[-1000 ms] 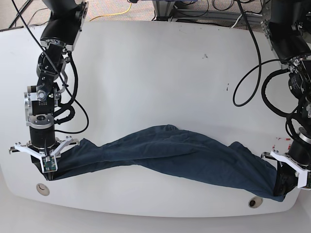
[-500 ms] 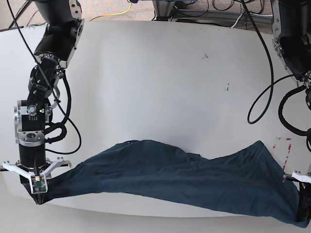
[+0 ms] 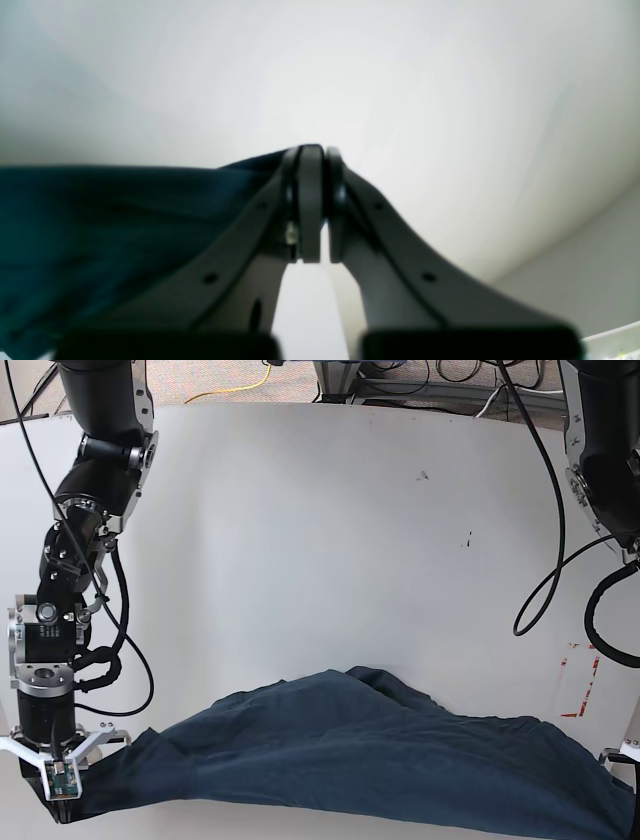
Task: Layout the t-shirt on the table in an organized manner, then fold the t-shirt properly
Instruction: 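Drag the stretched shirt across the table with both grippers, then lay it flat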
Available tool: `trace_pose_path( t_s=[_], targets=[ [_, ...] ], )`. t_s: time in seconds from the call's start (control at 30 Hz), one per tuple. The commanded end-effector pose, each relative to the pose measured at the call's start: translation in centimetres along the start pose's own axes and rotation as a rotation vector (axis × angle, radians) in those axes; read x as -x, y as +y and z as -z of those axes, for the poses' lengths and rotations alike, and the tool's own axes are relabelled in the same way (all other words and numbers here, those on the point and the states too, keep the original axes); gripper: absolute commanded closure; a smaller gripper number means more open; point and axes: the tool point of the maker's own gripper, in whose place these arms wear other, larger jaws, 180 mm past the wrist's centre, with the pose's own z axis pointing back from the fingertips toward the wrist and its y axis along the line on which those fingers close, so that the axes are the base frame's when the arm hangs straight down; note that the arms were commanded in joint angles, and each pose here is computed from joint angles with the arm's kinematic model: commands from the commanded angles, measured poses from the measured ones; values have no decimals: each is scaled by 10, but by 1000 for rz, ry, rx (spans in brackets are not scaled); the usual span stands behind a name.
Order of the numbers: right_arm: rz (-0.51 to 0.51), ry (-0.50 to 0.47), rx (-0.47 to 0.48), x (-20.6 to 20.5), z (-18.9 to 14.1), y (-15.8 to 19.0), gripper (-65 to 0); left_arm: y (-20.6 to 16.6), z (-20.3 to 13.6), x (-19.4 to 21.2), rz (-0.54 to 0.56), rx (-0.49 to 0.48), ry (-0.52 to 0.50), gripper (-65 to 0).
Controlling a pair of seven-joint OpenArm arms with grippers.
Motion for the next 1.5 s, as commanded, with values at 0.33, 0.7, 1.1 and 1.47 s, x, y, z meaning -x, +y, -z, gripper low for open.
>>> trace_pose_path(
  t_s=[0.33, 0.7, 1.1, 1.47],
  targets=[
    [4, -130, 98, -54, 9, -40, 0, 19, 0, -75, 37, -45, -173, -4],
    [9, -128, 99, -63, 27, -51, 0, 14, 15, -108, 48, -14, -226, -4],
    [-11, -111, 94, -69, 47, -64, 0, 13, 29, -129, 7, 3, -262, -4],
    [-64, -51, 34, -34, 36, -36, 0, 3, 35, -101, -26, 28, -202, -4]
  ],
)
